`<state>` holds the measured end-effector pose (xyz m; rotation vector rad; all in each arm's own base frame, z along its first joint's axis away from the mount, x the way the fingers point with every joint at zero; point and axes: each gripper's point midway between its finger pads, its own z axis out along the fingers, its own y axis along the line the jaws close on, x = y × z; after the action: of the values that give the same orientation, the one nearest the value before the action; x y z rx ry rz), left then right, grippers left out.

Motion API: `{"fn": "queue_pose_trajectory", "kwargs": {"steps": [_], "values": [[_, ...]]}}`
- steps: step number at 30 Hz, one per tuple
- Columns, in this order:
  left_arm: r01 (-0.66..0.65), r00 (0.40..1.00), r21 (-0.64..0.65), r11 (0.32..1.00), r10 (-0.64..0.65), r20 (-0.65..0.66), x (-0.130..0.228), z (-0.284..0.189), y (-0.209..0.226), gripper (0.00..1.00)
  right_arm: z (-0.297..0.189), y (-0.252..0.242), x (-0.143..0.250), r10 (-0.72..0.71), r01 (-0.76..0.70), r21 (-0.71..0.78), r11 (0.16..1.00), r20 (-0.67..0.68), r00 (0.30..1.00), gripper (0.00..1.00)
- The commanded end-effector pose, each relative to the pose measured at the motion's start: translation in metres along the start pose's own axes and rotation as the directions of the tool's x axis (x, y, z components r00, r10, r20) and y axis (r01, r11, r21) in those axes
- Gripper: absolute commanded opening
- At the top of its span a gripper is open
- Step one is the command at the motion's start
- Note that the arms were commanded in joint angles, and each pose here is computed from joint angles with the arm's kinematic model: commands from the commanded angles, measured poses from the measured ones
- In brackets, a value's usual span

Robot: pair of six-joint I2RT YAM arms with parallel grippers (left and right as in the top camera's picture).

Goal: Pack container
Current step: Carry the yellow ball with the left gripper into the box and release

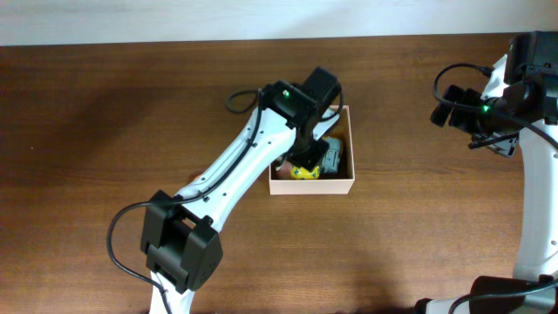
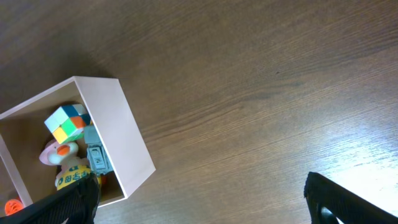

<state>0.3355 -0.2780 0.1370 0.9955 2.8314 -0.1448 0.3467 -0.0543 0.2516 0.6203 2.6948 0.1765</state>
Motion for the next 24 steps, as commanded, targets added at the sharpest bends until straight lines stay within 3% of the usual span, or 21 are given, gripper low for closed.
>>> {"fn": "queue_pose_trajectory", "kwargs": {"steps": [1, 9, 20, 24], "values": [[0.026, 1.0, -0.038, 0.999, -0.026, -0.004, 0.003, 0.006, 0.012, 0.02, 0.001, -0.001, 0.0, -0.001, 0.001, 0.0, 1.0, -0.002, 1.0, 1.0], [0.007, 0.998, 0.038, 0.999, -0.009, 0.068, -0.015, 0.015, -0.006, 0.02, 0.001, -0.001, 0.0, 0.0, 0.0, 0.0, 1.0, -0.003, 1.0, 1.0], [0.056, 0.998, 0.039, 0.998, -0.054, -0.044, 0.024, 0.075, -0.019, 0.02, 0.001, -0.001, 0.0, 0.0, 0.0, 0.0, 1.0, -0.002, 1.0, 1.0], [0.054, 0.998, 0.036, 0.998, -0.053, -0.025, 0.02, 0.075, -0.018, 0.02, 0.001, -0.001, 0.0, 0.0, 0.0, 0.0, 1.0, -0.002, 1.0, 1.0]]}}
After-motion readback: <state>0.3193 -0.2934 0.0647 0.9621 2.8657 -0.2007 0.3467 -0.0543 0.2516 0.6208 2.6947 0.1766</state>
